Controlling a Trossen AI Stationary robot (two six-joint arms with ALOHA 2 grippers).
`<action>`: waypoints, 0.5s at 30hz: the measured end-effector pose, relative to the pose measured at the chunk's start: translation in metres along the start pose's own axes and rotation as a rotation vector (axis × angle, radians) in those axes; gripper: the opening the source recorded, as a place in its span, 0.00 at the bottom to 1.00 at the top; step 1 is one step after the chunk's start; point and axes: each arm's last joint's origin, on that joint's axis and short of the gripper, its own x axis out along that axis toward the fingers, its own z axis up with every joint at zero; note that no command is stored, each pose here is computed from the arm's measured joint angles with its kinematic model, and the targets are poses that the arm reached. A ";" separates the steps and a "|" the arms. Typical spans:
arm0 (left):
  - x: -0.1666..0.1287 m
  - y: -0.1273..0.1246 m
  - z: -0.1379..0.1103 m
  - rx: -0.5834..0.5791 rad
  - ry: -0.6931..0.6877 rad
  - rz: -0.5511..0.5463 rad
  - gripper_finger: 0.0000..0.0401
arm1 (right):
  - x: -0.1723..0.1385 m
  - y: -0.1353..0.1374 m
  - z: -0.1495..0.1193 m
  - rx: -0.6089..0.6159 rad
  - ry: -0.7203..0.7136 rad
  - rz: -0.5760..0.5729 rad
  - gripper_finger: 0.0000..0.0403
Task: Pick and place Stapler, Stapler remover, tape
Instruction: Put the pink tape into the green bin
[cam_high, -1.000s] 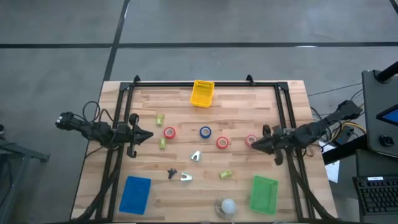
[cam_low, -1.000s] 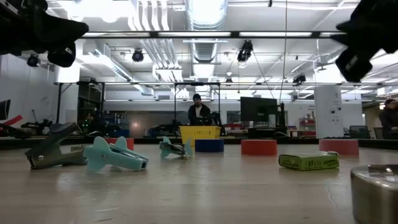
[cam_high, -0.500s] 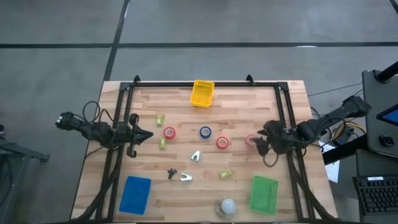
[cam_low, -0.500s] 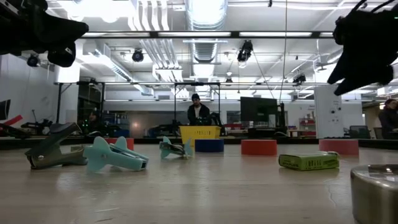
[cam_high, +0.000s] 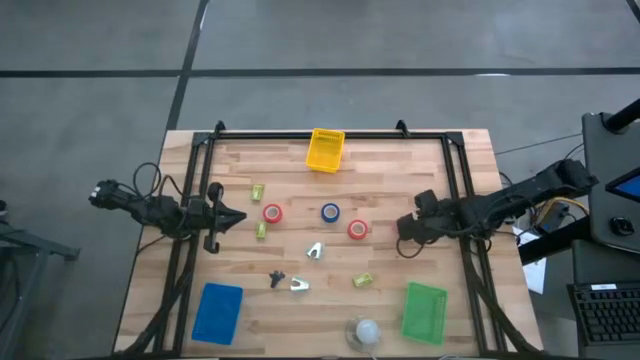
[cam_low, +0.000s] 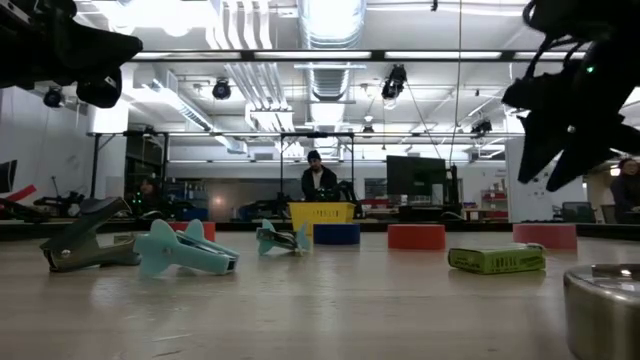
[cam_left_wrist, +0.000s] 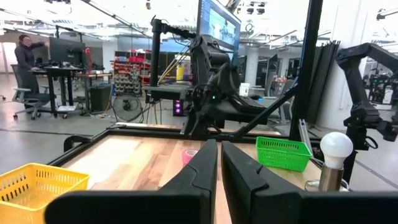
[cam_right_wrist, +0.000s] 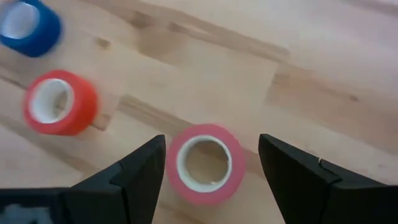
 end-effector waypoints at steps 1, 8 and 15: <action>0.000 0.000 0.000 0.000 0.000 0.000 0.06 | 0.003 0.001 -0.001 0.014 0.009 -0.018 0.62; 0.000 0.000 0.000 0.000 0.001 0.000 0.06 | 0.020 0.009 -0.008 0.053 0.071 -0.118 0.60; 0.000 0.000 0.000 0.001 0.001 0.000 0.06 | 0.037 0.013 -0.016 0.058 0.109 -0.218 0.55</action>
